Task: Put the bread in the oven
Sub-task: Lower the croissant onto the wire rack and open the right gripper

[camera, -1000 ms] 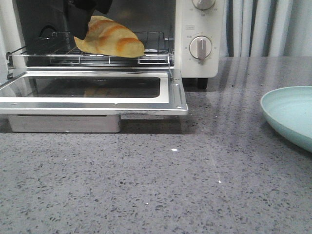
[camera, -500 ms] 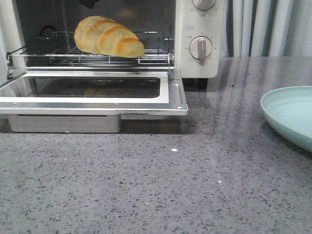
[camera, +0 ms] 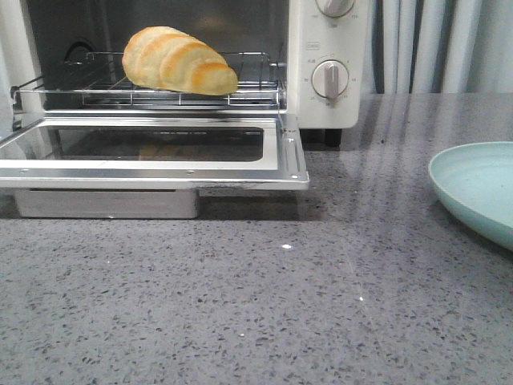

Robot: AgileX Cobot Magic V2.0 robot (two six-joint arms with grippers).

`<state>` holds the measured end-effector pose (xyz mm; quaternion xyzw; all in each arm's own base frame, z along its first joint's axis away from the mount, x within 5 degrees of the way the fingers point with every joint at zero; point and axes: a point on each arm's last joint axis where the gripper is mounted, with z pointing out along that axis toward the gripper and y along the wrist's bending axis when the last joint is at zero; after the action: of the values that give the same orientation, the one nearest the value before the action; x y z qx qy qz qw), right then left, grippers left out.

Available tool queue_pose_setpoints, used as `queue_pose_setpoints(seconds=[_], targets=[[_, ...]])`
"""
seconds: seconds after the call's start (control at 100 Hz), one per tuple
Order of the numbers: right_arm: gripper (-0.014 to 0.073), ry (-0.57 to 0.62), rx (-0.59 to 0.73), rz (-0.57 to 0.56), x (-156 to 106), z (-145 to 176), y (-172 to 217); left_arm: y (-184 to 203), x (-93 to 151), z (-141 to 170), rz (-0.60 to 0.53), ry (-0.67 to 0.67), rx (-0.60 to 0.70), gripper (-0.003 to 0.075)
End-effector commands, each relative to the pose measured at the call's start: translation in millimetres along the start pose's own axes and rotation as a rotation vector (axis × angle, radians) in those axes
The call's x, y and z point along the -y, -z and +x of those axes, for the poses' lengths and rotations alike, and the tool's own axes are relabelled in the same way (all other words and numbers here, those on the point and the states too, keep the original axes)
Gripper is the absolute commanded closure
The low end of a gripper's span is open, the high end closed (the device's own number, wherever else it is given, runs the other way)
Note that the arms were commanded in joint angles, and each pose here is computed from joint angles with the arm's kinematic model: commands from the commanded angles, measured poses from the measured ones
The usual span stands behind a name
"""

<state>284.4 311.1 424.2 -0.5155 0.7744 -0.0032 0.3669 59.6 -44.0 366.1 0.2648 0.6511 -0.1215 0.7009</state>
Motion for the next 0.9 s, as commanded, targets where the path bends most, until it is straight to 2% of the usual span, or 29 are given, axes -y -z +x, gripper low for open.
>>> queue_pose_setpoints(seconds=[0.0,0.2,0.48,0.68,0.89], targets=[[0.0639,-0.039,0.13,0.093,18.5,-1.4,64.4,3.8,-6.0,-15.9,-0.058,0.033,0.084,0.074],[0.0639,-0.085,0.184,0.213,34.7,11.0,119.9,12.8,-11.7,-22.1,-0.153,-0.015,0.153,0.074],[0.0639,-0.112,0.256,0.358,50.3,34.5,190.1,14.8,-12.8,-21.6,-0.174,0.0,0.171,0.074],[0.0639,-0.185,0.346,0.426,56.1,64.2,253.7,13.8,-17.8,-14.5,-0.235,0.07,0.2,0.074],[0.0639,-0.231,0.453,0.507,56.6,107.3,320.5,10.7,-17.8,-5.8,-0.239,0.086,0.18,0.074]])
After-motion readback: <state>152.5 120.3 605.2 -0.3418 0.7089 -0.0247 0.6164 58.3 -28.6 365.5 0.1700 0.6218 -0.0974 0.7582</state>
